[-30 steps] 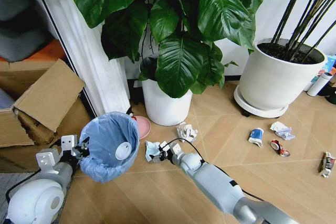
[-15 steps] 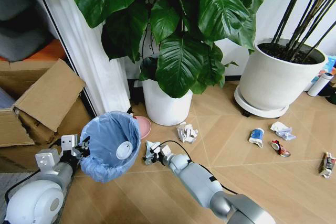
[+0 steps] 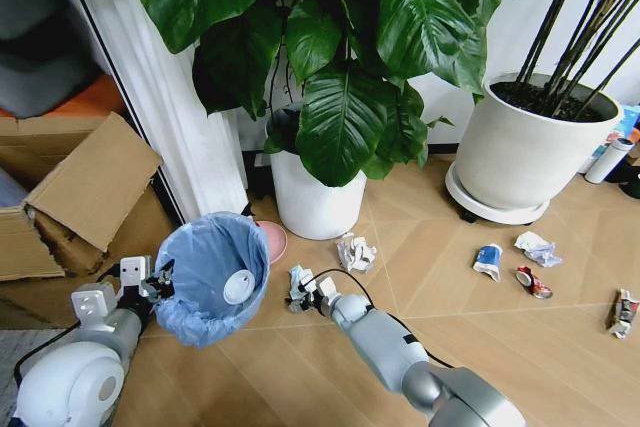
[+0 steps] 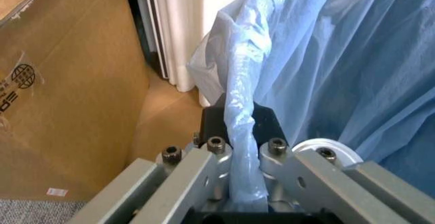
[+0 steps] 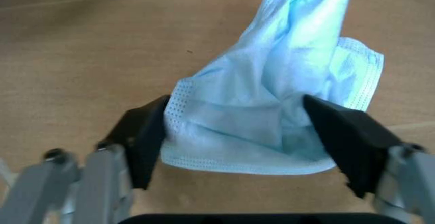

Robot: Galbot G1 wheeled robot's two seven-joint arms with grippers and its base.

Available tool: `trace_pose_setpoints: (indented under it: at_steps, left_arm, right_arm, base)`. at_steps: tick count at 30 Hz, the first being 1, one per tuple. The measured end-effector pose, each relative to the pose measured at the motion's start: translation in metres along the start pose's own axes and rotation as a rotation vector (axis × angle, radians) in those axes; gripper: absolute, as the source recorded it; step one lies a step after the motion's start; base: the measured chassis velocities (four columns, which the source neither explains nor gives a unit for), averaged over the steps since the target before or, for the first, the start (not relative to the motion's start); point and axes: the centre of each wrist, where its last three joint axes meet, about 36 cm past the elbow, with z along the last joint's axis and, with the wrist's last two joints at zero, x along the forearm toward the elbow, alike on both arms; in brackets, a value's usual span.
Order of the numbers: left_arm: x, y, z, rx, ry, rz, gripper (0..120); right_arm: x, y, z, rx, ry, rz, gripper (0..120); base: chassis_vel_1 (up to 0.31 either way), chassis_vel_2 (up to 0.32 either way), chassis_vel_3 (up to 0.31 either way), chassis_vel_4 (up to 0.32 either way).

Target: Pick up the trash bin and place the garbage on the floor into it.

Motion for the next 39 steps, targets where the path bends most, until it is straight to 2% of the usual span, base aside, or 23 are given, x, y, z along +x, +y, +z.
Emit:
trace_pose_setpoints:
  at_steps: [5,6,9,11,12,13,16,18,19,30,33,38,39]
  left_arm:
    - [0.001,0.0,0.0,-0.003,-0.001,0.0,0]
    - [0.001,0.0,0.0,-0.003,-0.001,0.0,0]
    - [0.002,-0.001,-0.001,-0.003,-0.002,0.003,0]
    - [0.002,-0.001,-0.001,-0.003,-0.002,0.004,0]
    - [0.003,-0.002,-0.001,-0.003,-0.003,0.006,0]
    - [0.003,-0.002,-0.001,-0.003,-0.003,0.006,0]
    - [0.004,-0.003,-0.001,-0.003,-0.004,0.007,0]
    - [0.004,-0.003,-0.001,-0.004,-0.005,0.007,0]
    - [0.005,-0.003,-0.002,-0.004,-0.007,0.007,0]
    - [0.007,-0.005,-0.003,-0.007,-0.012,0.009,0]
    - [0.009,-0.005,-0.003,-0.009,-0.013,0.009,0]
    - [0.01,-0.002,-0.003,-0.012,-0.011,0.001,0]
    - [0.01,-0.002,-0.003,-0.012,-0.011,0.001,0]
  right_arm:
    - [0.0,0.001,-0.001,-0.005,0.002,0.004,53]
    - [0.0,0.001,-0.001,-0.005,0.002,0.004,53]
    - [0.001,0.002,-0.004,-0.007,0.0,0.005,38]
    - [0.001,0.002,-0.004,-0.007,0.0,0.006,34]
    - [0.001,0.003,-0.004,-0.006,0.0,0.007,28]
    - [0.001,0.003,-0.004,-0.006,0.0,0.007,28]
    - [0.001,0.006,-0.007,-0.004,-0.007,0.007,11]
    - [0.002,0.007,-0.008,-0.003,-0.013,0.008,8]
    - [0.005,0.005,-0.009,0.0,-0.023,0.012,1]
    - [0.045,-0.026,-0.009,0.04,-0.104,0.068,0]
    - [0.058,-0.033,-0.019,0.045,-0.153,0.074,0]
    - [0.113,-0.037,-0.049,-0.002,-0.283,0.035,0]
    - [0.113,-0.037,-0.049,-0.002,-0.283,0.035,0]
  base:
    - [0.0,0.0,0.0,0.0]
    - [0.0,0.0,0.0,0.0]
    - [0.0,0.0,0.0,0.0]
    - [0.0,0.0,0.0,0.0]
    - [0.0,0.0,0.0,0.0]
    - [0.0,0.0,0.0,0.0]
    - [0.0,0.0,0.0,0.0]
    - [0.0,0.0,0.0,0.0]
    - [0.0,0.0,0.0,0.0]
    - [0.0,0.0,0.0,0.0]
    - [0.0,0.0,0.0,0.0]
    - [0.0,0.0,0.0,0.0]
    - [0.0,0.0,0.0,0.0]
